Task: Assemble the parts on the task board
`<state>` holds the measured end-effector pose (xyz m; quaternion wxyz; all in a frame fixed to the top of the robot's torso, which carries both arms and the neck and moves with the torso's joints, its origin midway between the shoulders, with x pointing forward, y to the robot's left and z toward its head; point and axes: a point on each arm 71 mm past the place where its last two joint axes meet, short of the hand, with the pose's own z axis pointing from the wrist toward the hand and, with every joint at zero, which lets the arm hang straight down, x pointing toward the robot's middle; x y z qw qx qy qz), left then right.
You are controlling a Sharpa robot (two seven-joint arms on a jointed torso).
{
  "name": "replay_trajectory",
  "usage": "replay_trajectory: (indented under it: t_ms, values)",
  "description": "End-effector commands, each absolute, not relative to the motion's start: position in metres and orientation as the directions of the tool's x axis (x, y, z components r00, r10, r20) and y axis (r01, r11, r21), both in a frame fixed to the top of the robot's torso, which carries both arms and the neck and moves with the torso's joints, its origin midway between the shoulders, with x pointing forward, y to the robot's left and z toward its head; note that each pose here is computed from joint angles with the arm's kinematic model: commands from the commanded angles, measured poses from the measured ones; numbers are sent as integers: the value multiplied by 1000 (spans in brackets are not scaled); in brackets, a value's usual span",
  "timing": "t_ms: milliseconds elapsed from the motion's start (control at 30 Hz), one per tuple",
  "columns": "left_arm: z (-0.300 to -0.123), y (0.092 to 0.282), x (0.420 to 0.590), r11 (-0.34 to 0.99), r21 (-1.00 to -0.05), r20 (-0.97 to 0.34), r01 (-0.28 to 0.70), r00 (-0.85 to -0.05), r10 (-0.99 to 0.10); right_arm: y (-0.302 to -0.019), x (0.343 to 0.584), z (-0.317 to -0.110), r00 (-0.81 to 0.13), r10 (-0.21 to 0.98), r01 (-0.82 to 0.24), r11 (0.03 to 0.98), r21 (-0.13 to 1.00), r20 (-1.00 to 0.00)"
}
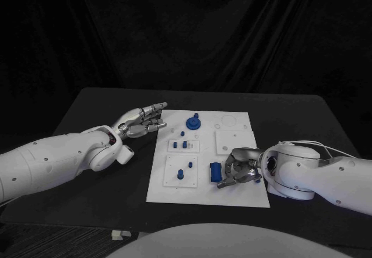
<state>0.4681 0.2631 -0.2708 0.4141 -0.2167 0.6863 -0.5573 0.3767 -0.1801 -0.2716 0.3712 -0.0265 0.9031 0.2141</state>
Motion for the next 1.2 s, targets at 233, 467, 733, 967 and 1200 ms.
replay_trajectory:
  t_ms: [233,467,733,967,1200]
  values:
    - [-270,264,467,273,-947,-319,167,-564,-762,-212,389,-245,-620,229,-126,915,384,-750]
    - [-270,264,468,272,-946,-324,177,-557,-765,-247,401,-220,-577,213,-59,952,300,-788]
    - [-269,264,468,269,-946,-325,182,-556,-765,-274,406,-225,-572,104,-28,989,145,-814]
    - [-269,265,467,270,-946,-325,181,-555,-765,-279,397,-238,-590,80,-16,994,111,-803]
    - [-269,266,467,271,-946,-324,178,-556,-765,-272,390,-243,-590,90,-27,991,131,-802]
